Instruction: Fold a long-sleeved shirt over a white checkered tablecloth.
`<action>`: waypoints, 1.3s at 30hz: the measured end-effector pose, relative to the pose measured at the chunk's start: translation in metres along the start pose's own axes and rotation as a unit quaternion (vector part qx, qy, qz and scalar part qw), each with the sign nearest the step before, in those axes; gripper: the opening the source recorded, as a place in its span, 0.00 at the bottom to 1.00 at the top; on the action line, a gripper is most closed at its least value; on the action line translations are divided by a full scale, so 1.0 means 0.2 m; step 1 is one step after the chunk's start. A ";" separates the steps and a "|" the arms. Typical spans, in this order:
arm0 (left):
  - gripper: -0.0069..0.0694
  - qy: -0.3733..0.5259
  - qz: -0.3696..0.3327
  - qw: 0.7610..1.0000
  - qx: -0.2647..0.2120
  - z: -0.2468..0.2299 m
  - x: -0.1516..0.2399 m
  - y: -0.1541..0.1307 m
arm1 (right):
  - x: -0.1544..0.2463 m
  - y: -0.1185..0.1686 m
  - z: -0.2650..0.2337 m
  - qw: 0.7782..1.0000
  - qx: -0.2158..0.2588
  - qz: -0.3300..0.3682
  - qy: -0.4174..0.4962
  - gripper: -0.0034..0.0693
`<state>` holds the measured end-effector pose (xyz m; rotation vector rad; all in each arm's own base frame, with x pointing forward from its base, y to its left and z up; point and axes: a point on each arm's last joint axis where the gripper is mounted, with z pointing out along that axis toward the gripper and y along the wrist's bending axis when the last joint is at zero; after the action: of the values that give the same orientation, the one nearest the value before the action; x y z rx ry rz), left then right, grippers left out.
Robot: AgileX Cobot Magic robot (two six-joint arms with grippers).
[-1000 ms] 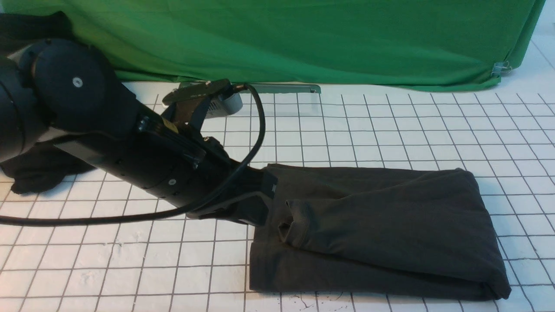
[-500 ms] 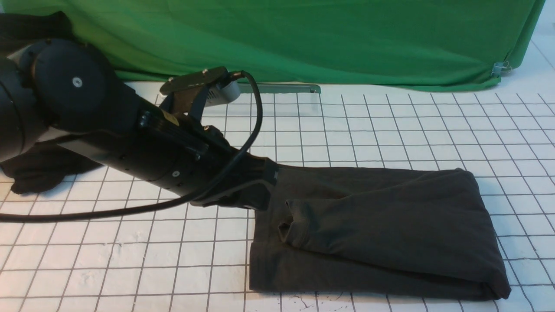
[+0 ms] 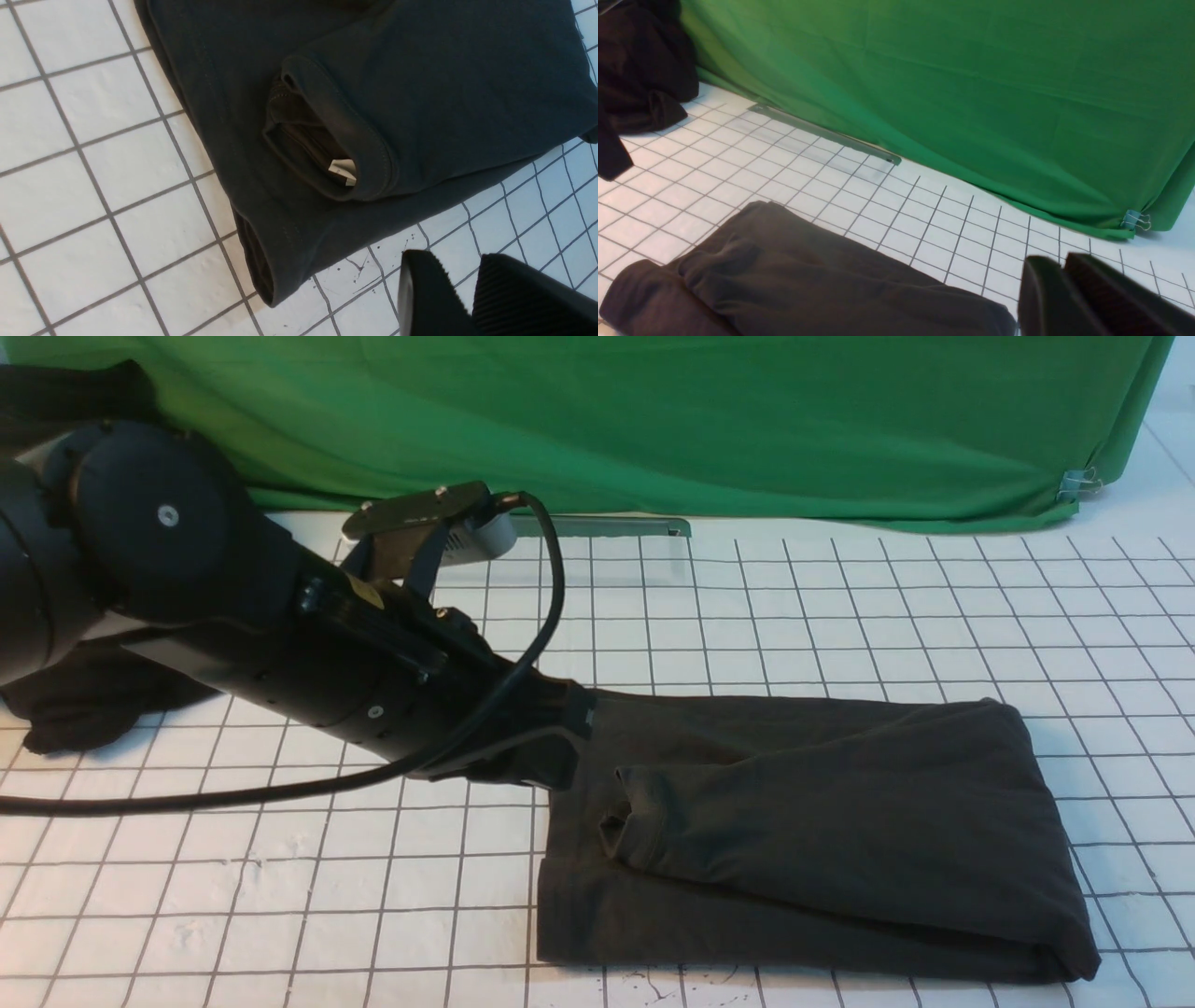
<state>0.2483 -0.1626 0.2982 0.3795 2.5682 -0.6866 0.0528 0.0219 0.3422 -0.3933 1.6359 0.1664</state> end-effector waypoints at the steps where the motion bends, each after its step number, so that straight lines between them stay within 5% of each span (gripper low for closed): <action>1: 0.30 0.000 0.000 1.000 0.000 0.00 0.00 0.00 | 0.00 0.00 0.00 1.000 0.000 0.000 0.000 0.13; 8: 0.31 0.000 0.000 1.000 0.000 0.00 0.00 0.00 | 0.03 0.00 -0.01 1.000 0.009 0.001 -0.009 0.14; 18: 0.32 -0.033 0.001 0.999 -0.003 0.00 -0.03 0.00 | 0.44 -0.02 0.03 0.991 0.130 0.001 0.009 0.18; 26: 0.33 -0.037 0.013 0.999 -0.011 -0.01 -0.03 0.01 | 0.75 0.00 0.06 0.988 0.134 -0.017 0.078 0.20; 31: 0.33 -0.045 0.022 0.999 -0.007 -0.09 -0.02 -0.02 | 0.78 0.01 0.06 0.988 0.137 -0.019 0.068 0.21; 39: 0.11 -0.065 0.100 0.992 -0.040 -0.46 0.13 -0.06 | 0.77 0.00 0.07 0.988 0.140 -0.021 0.056 0.24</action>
<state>0.1893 -0.1208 0.3627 0.5398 2.3852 -0.5168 0.0555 0.0032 0.1882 -0.2246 1.7310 -0.1201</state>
